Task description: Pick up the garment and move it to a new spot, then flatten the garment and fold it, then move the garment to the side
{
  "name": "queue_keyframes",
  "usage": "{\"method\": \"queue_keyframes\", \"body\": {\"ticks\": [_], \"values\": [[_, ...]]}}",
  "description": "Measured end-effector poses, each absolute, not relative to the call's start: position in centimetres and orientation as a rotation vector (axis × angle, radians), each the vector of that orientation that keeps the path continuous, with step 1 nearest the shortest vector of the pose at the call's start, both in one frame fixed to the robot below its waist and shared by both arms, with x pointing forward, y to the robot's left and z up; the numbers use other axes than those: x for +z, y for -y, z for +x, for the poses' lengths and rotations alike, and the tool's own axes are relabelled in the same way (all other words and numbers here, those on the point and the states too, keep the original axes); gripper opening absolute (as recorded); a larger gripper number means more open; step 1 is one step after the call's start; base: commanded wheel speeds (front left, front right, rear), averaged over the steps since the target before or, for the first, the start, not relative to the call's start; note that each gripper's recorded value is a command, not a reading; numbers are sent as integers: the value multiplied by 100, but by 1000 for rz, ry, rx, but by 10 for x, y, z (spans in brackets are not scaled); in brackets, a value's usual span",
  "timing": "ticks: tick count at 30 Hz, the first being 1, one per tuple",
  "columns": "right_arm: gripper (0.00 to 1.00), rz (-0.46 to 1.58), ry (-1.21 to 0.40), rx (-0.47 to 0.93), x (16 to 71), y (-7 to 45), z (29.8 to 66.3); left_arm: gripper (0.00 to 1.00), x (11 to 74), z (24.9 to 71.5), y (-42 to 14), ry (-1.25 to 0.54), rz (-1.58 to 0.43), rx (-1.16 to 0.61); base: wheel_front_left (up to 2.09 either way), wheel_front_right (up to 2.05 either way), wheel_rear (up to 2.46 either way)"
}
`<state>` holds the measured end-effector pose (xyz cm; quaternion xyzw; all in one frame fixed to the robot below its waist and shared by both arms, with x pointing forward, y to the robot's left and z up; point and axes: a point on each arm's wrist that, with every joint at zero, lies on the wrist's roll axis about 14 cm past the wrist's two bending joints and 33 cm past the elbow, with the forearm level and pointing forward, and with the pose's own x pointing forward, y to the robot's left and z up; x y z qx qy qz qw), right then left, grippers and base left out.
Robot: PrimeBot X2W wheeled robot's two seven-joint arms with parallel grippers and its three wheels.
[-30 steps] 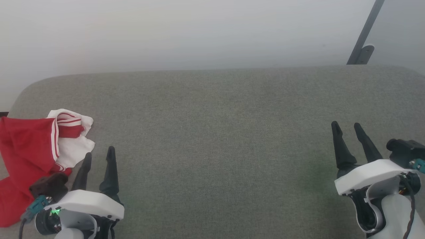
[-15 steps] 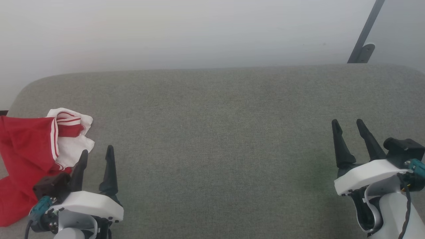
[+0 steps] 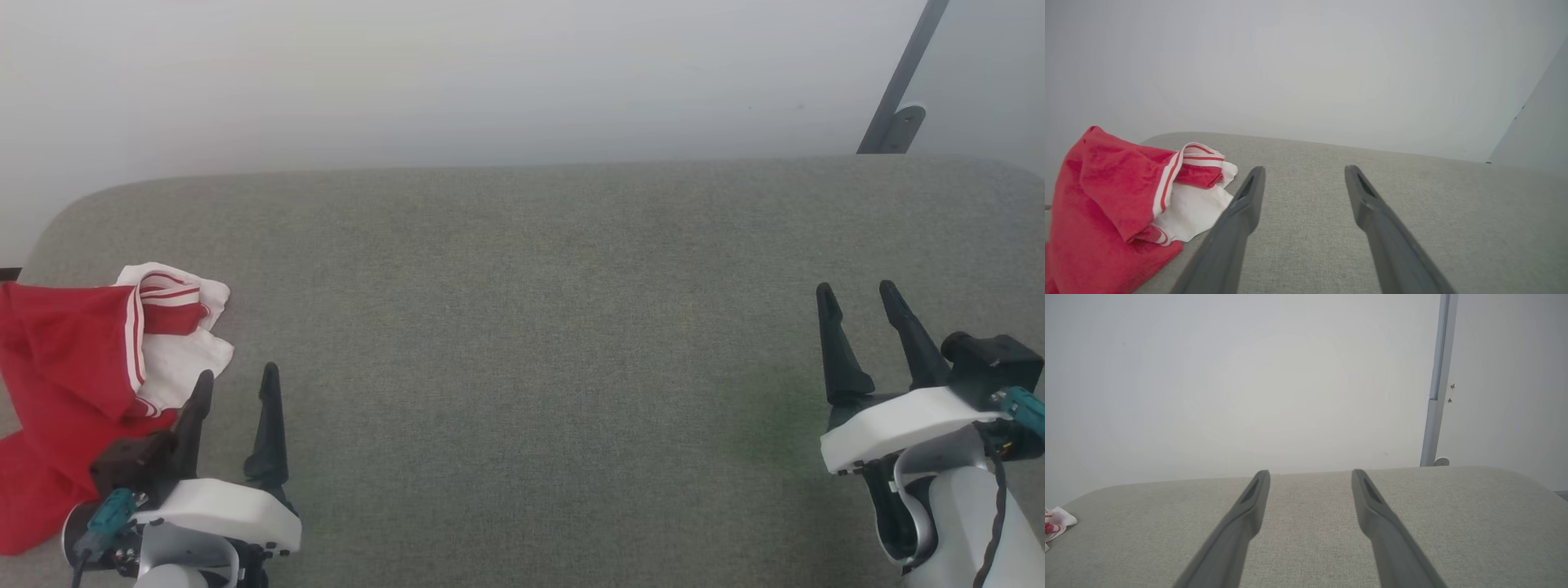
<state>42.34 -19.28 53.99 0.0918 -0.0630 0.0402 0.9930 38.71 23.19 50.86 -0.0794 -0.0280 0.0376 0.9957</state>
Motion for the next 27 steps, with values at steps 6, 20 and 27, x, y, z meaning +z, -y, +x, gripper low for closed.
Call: {"method": "queue_keyframes", "body": {"ticks": [6, 20, 27], "values": [[100, 155, 136, 82, 541, 193, 423, 100, 507, 386, -234, 58, -129, 78, 0, 0, 0], [100, 89, 164, 89, 546, 191, 424, 100, 506, 385, -236, 62, -31, 63, 0, 0, 0], [100, 62, 172, 107, 547, 186, 428, 100, 510, 384, -238, 77, 6, 67, 0, 0, 0]]}}
